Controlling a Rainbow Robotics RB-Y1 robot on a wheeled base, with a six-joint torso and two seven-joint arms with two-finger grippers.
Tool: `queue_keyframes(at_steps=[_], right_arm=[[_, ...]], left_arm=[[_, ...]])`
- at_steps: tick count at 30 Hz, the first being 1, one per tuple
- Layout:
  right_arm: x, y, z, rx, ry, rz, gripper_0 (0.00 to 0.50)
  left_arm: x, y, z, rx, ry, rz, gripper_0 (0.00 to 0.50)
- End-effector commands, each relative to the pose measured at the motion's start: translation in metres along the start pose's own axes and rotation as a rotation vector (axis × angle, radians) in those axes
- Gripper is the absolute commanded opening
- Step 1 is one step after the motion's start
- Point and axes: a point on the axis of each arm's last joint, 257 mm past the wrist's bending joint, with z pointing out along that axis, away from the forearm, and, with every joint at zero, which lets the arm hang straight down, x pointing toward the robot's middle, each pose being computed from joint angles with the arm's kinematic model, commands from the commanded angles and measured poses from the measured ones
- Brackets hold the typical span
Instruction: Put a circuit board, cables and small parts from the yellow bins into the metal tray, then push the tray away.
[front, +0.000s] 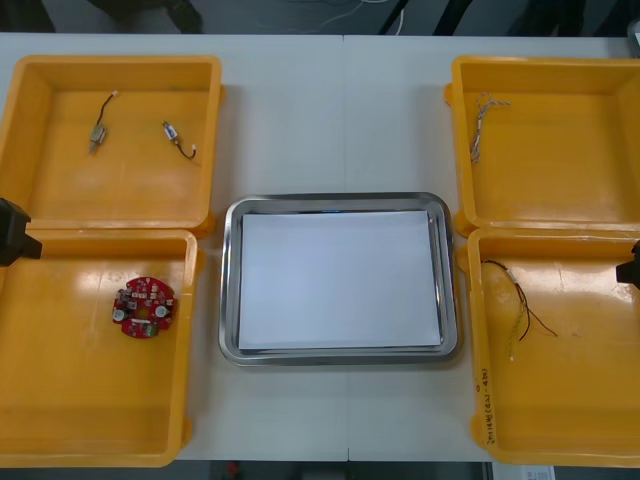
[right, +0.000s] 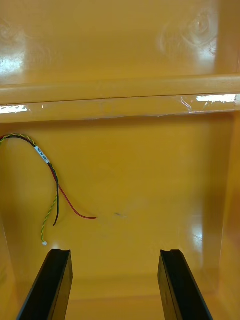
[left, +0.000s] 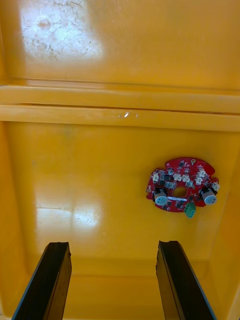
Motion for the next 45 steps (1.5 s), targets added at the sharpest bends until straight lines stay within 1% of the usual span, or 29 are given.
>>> queue_keyframes(at_steps=[1, 45], right_arm=[[0.0017, -0.0023, -0.0045, -0.002, -0.013, 0.009, 0.5], [0.0017, -0.0023, -0.0045, -0.002, -0.013, 0.009, 0.5]], left_arm=[[-0.0021, 0.0079, -0.0088, -0.021, -0.023, 0.066, 0.5], [-0.0021, 0.0079, -0.0088, -0.021, -0.023, 0.066, 0.5]])
